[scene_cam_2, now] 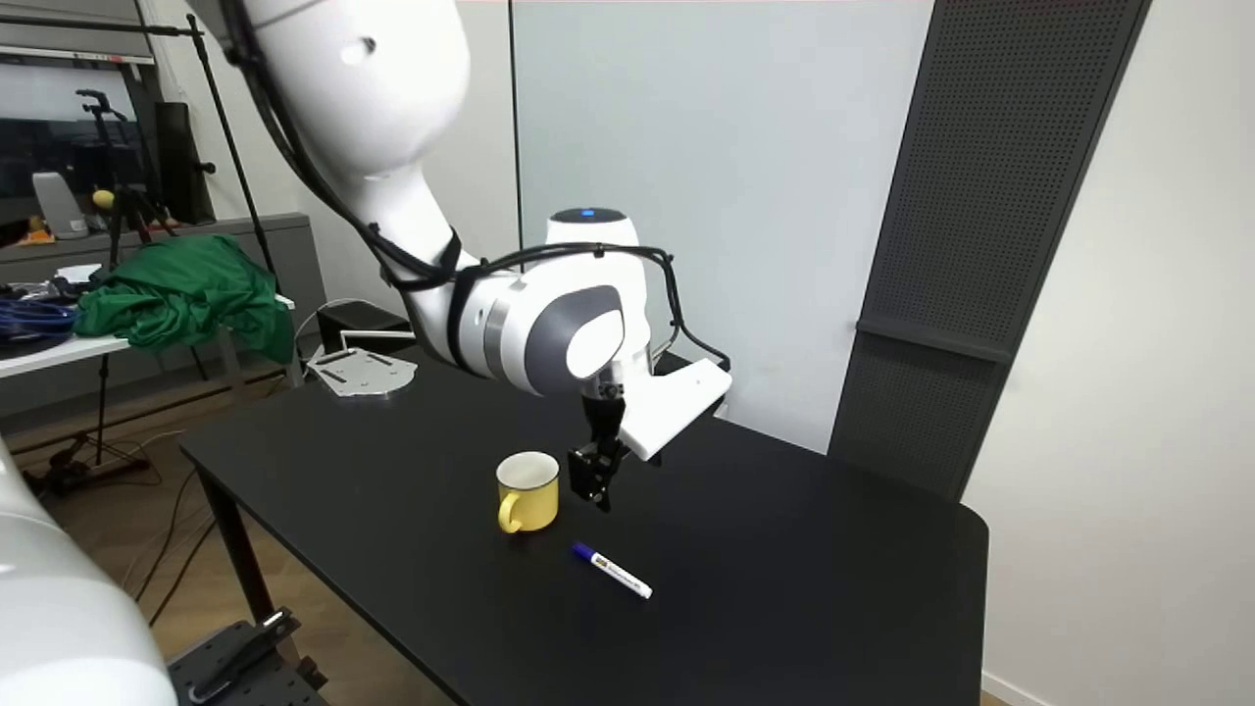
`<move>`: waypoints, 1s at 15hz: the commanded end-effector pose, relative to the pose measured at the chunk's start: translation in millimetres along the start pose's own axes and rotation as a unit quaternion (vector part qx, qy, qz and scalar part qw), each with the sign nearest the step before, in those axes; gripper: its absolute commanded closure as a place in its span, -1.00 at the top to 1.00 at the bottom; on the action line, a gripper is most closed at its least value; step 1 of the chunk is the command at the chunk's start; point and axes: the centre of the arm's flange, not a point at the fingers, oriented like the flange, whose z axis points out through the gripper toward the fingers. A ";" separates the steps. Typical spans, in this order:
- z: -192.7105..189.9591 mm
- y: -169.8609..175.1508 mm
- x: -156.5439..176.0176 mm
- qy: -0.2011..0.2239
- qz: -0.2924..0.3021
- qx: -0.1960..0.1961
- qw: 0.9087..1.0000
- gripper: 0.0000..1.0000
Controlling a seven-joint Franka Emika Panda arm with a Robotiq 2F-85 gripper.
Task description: Put the marker in the cup
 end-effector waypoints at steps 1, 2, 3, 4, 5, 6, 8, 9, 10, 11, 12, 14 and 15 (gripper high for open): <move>36.5 -9.1 11.5 0.022 -0.003 0.008 1.000 1.00; 43.3 -15.6 14.0 0.030 -0.006 0.028 0.999 1.00; 50.4 -21.8 14.7 0.031 -0.006 0.041 0.999 1.00; 56.5 -24.7 15.4 0.035 -0.006 0.052 0.998 1.00; 62.6 -26.3 15.1 0.037 -0.004 0.063 0.997 1.00; 67.7 -27.5 14.3 0.037 -0.003 0.073 0.997 1.00; 79.2 -27.3 8.2 0.034 -0.001 0.088 0.996 1.00; 84.9 -26.9 3.9 0.032 0.000 0.094 0.995 1.00; 90.4 -26.8 -0.4 0.030 0.004 0.100 0.995 1.00; 96.0 -26.8 -4.6 0.026 0.008 0.102 0.994 1.00; 102.4 -26.8 -9.1 0.022 0.011 0.106 0.994 1.00; 114.0 -26.4 -15.8 0.013 0.013 0.110 0.994 1.00; 119.1 -25.7 -18.4 0.011 0.014 0.111 0.994 1.00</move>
